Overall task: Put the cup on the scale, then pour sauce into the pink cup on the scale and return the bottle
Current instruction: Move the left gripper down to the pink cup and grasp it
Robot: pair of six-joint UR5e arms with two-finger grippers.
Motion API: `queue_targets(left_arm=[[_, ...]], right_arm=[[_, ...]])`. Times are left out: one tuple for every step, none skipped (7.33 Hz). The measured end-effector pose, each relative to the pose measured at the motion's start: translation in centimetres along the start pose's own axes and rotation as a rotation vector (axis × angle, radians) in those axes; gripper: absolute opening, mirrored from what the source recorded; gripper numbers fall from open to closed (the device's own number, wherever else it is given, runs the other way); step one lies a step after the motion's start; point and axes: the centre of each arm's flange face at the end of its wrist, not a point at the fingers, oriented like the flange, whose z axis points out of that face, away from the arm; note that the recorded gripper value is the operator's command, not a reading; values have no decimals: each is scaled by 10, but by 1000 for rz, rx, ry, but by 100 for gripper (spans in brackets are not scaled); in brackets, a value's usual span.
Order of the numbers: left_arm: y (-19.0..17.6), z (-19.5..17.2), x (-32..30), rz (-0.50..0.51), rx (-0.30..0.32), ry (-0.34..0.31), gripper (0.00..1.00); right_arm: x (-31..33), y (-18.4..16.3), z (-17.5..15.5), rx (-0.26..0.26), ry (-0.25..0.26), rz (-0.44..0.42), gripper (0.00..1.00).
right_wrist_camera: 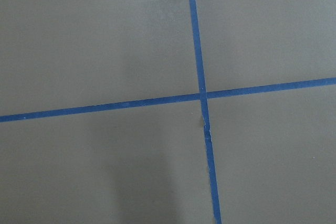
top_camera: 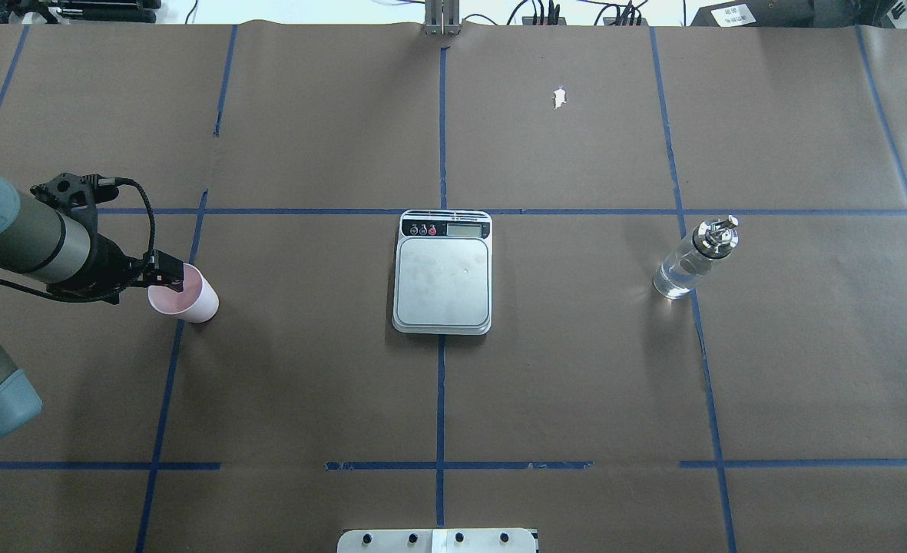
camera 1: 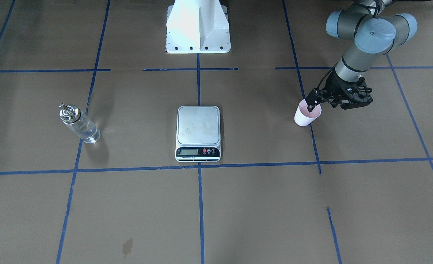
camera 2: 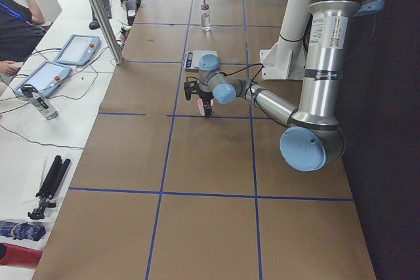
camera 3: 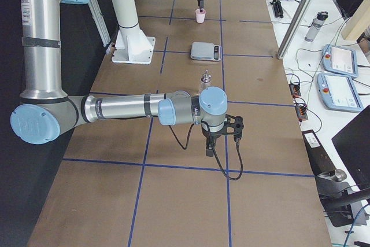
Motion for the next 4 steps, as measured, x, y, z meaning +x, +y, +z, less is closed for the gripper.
queue_targets(left_arm=[[0,0,1,1,-3,0,57],[0,1,1,1,-3,0,37],[0,1,1,1,-1,-1,21],[0,1,1,0,0,-2,1]], right_arm=[[-1,-1,-1,2,0,-2,100],[-2,-2,-1,3,0,-4,100],[-3,-3,-2,5,0,-6,100],[-3,-3,-2,6,0,-7,100]])
